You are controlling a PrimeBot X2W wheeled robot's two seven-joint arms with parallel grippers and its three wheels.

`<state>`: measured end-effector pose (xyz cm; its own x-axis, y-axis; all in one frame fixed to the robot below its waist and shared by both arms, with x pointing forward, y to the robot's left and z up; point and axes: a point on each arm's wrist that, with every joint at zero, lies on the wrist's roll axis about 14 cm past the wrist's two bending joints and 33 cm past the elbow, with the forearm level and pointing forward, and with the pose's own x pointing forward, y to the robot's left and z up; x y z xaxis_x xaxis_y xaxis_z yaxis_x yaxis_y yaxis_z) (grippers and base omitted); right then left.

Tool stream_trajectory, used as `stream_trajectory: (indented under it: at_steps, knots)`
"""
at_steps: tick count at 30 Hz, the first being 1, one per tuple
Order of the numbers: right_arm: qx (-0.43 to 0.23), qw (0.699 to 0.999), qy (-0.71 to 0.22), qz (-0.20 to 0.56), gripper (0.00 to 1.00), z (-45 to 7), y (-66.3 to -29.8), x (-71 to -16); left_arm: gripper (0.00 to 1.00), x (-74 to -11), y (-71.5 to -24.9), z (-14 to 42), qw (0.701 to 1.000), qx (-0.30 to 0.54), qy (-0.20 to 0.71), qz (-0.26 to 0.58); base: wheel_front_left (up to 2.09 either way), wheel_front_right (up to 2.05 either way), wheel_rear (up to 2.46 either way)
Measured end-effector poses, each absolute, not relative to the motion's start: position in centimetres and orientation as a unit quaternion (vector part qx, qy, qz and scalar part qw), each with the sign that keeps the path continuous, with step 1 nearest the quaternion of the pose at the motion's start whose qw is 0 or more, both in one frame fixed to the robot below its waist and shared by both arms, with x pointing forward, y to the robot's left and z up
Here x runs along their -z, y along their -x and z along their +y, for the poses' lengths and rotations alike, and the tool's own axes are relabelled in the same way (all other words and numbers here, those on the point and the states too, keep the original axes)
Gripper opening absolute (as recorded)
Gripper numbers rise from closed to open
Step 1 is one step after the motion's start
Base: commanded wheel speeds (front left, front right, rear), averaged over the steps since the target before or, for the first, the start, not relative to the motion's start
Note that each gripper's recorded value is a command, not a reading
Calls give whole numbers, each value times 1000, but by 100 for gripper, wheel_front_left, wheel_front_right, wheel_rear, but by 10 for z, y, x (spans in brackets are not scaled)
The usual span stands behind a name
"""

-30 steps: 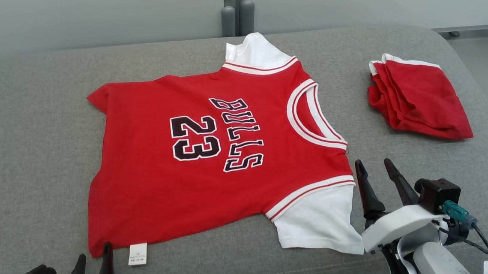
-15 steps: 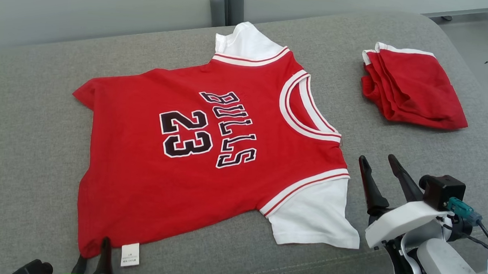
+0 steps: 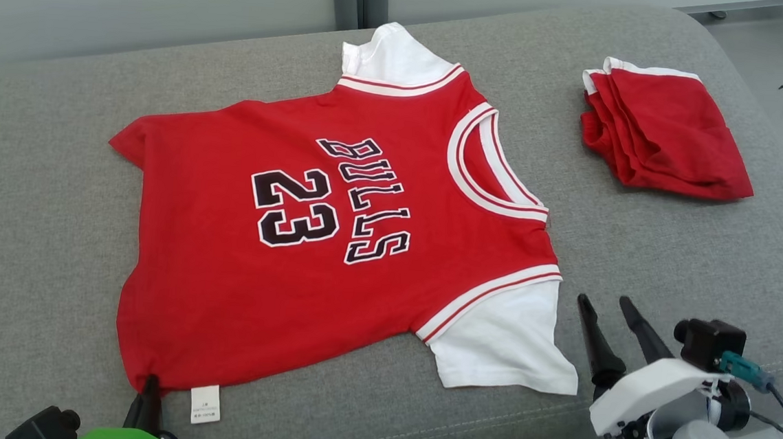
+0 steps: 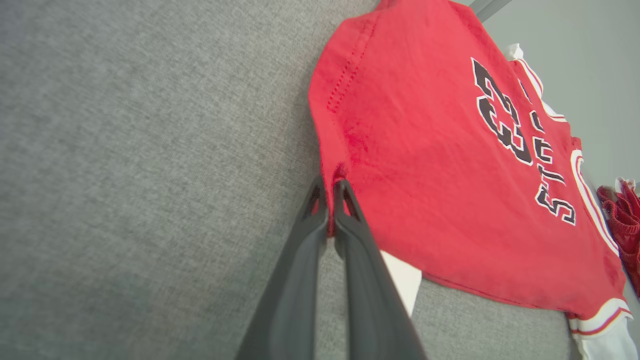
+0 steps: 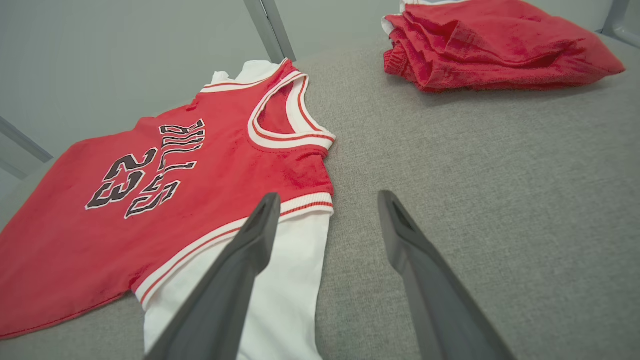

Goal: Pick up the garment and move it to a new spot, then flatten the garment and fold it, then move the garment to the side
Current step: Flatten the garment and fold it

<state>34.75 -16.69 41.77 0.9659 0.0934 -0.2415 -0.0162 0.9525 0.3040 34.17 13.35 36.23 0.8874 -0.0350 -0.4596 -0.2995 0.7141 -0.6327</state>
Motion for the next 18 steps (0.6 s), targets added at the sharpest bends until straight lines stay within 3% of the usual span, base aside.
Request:
stream_trajectory:
  at_steps: [8,18]
  knots:
    - [-28,952,-225,205,100,-147,-317,-377,0,-372,-352,136,904,-69,371,199,0,0,0]
    - [-41,934,-256,246,100,-129,-306,-360,0,-385,-362,131,914,-50,361,178,0,0,0]
